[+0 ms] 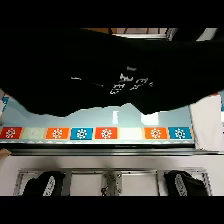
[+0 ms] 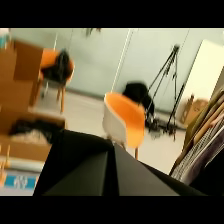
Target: Fold the clothes and pants, and hang the long-sleeved shirts on hangers.
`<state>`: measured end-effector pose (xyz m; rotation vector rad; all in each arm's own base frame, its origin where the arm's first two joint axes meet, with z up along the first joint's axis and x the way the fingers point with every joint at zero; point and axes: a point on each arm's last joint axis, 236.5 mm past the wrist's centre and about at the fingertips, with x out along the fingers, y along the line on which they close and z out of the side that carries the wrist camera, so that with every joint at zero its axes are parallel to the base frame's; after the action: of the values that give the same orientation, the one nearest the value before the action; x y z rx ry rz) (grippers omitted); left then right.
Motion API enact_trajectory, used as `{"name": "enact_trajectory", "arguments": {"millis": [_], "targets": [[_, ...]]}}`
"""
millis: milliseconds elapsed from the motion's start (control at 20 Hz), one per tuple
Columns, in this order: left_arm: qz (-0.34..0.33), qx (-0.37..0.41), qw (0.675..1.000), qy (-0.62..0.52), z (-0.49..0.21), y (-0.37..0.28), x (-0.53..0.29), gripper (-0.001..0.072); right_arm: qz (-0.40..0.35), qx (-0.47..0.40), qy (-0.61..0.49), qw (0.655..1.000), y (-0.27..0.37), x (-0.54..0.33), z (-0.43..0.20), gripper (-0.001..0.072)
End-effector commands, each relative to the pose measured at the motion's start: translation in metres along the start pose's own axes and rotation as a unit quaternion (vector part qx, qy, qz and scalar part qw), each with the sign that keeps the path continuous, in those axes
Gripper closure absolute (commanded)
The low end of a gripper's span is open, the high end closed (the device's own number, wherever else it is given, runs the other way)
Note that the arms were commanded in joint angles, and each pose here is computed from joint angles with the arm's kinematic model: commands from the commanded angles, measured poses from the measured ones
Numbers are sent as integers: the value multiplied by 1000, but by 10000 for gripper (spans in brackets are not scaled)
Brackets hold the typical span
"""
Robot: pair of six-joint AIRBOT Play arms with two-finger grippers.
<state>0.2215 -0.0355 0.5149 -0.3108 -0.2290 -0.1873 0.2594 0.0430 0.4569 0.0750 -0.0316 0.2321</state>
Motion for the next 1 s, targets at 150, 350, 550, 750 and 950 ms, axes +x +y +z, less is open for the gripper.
{"name": "enact_trajectory", "arguments": {"millis": [150,350,550,750,950], "targets": [[-15,14,999,-41,25,-21,-33,699,-11,54,-43,998,15,-32,23,700],[20,-18,993,113,-61,29,42,699,28,136,90,986,3,20,-41,700],[68,-77,939,327,-210,103,117,699,35,201,294,934,-40,95,-166,700],[99,-137,853,494,-382,159,156,699,29,223,456,861,-59,161,-312,700],[126,-196,811,537,-494,193,176,699,2,260,491,832,-86,212,-405,700]]}}
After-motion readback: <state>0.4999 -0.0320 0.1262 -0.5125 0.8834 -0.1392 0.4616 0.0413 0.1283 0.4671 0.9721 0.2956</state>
